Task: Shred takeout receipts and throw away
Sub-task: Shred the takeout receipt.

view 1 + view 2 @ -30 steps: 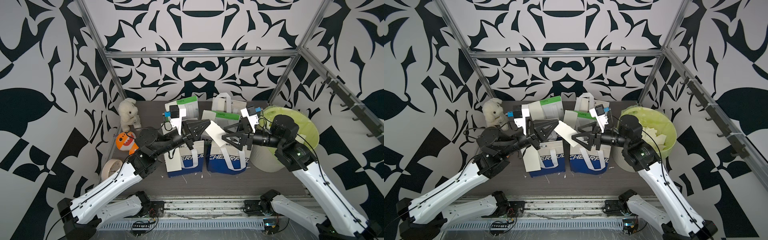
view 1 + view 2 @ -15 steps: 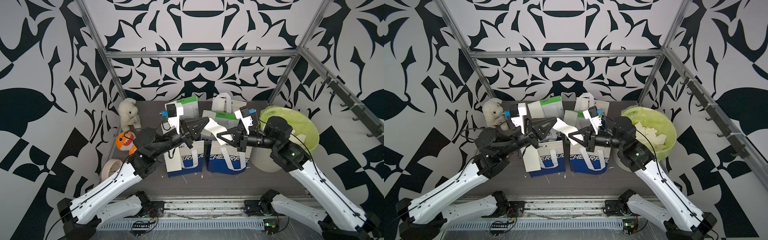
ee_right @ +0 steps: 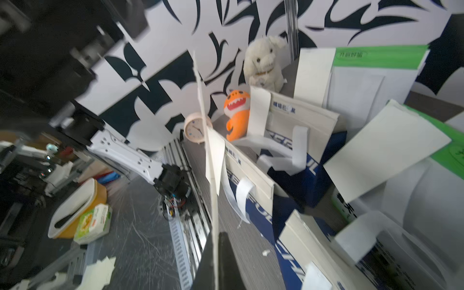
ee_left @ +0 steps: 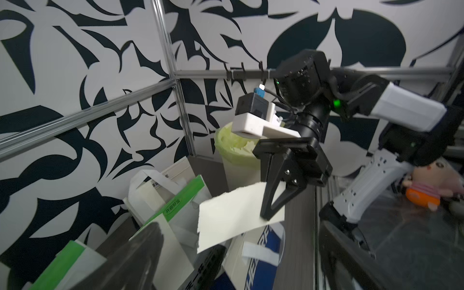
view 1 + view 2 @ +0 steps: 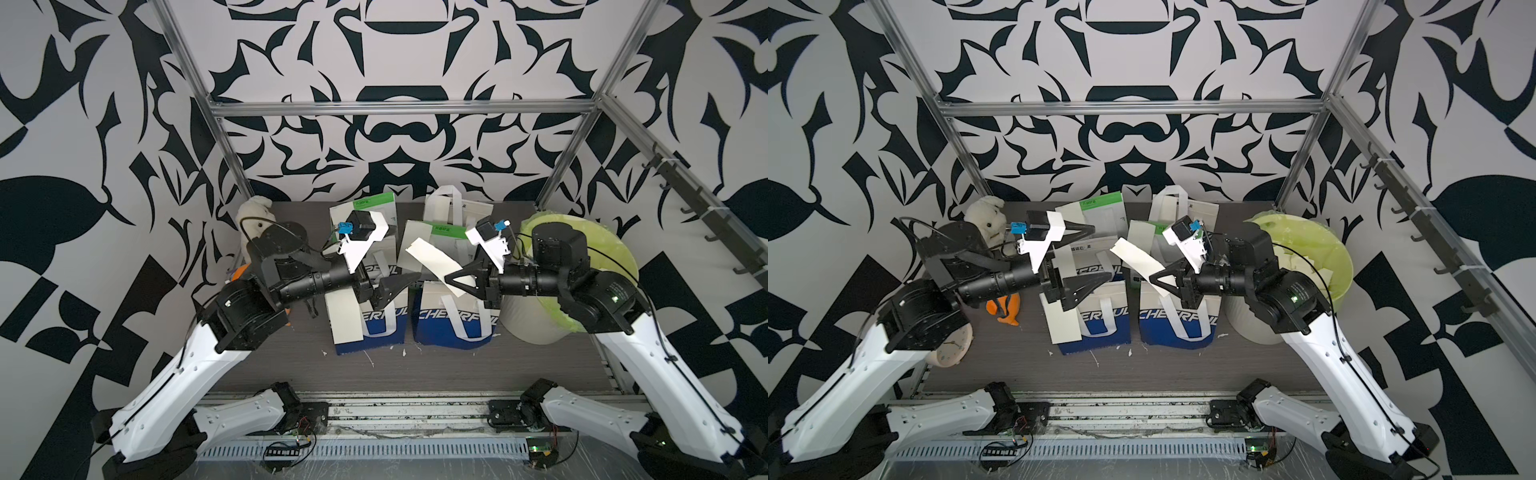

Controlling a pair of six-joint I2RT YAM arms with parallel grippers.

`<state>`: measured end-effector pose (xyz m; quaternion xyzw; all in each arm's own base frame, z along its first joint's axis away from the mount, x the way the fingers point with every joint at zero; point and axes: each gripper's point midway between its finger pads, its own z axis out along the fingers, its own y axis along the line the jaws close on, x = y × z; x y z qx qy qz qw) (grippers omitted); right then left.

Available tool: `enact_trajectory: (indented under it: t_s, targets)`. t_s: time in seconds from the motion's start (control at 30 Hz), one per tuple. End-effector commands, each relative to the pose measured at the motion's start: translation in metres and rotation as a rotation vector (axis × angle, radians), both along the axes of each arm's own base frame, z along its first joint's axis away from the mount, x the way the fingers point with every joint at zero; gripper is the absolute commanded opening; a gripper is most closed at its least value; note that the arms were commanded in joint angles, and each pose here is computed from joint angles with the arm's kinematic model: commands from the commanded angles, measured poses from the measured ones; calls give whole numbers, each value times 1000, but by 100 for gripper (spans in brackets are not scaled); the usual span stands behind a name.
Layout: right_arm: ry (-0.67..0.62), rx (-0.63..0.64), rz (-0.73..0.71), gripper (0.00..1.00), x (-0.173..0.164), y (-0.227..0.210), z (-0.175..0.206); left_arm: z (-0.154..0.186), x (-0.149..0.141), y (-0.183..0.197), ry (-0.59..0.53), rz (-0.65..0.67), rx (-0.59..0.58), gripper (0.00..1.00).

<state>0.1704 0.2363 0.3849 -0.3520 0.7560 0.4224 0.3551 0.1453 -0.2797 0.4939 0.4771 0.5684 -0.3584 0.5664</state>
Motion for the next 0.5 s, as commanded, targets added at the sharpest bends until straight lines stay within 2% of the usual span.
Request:
enact_trajectory:
  t_s: [0.0, 0.2, 0.3, 0.47]
  targets:
    - [-11, -94, 41, 0, -12, -9, -12, -53, -16, -4, 49, -136, 275, 100]
    - [-14, -107, 65, 0, -15, -9, -8, -77, -8, -38, 158, -249, 371, 92]
    - [-9, -103, 79, 0, -17, -7, -8, -83, 0, -53, 182, -263, 363, 87]
    - [9, -101, 98, 0, -19, -5, -12, -81, 22, -73, 157, -216, 287, 71]
